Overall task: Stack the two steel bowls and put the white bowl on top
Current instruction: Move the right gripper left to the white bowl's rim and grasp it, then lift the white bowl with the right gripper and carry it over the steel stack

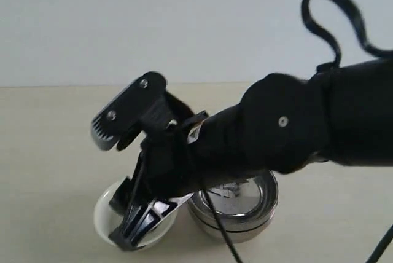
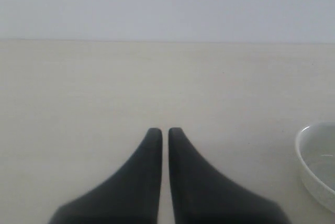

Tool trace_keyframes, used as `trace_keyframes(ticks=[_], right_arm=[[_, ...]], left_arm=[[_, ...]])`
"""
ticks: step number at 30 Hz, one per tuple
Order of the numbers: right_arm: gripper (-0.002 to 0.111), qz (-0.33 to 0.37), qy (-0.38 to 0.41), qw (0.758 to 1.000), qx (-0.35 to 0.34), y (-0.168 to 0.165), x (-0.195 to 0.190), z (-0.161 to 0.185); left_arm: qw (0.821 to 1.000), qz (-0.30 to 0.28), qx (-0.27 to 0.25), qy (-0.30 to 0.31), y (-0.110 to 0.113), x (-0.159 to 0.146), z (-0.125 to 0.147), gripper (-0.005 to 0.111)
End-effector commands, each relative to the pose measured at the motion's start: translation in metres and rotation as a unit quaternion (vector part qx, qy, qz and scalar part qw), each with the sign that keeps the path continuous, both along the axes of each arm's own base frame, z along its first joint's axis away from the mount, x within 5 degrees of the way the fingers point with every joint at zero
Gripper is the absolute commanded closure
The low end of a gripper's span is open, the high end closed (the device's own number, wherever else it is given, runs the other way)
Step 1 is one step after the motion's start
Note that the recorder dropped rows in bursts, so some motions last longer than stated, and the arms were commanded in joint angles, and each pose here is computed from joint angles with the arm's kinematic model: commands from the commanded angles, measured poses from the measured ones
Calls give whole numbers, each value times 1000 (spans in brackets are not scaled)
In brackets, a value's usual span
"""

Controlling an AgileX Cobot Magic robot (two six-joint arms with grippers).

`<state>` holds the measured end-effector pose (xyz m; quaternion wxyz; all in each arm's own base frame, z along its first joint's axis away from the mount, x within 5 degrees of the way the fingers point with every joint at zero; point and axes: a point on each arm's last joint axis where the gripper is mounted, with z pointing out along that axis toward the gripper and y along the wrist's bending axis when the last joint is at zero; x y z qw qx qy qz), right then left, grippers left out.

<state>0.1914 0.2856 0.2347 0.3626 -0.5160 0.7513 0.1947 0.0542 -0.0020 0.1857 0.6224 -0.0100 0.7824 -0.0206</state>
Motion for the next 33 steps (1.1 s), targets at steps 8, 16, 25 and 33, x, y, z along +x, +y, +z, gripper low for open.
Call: trace_keyframes(ticks=[8,16,25,33], right_arm=[[46,59,-14,995,-78,36,0,-69],[47,62,-6,994,-89,57,12,-89],[87,78,-4,991,-110,60,14,-101],[108,157,-48,980,-112,76,-8,-80]], left_arm=[[1000,-2,-2,-4,0,0,0,103],[1000,-2,-2,-4,0,0,0,103],[1000,-2,-2,-4,0,0,0,103],[1000,-2,-2,-4,0,0,0,103]])
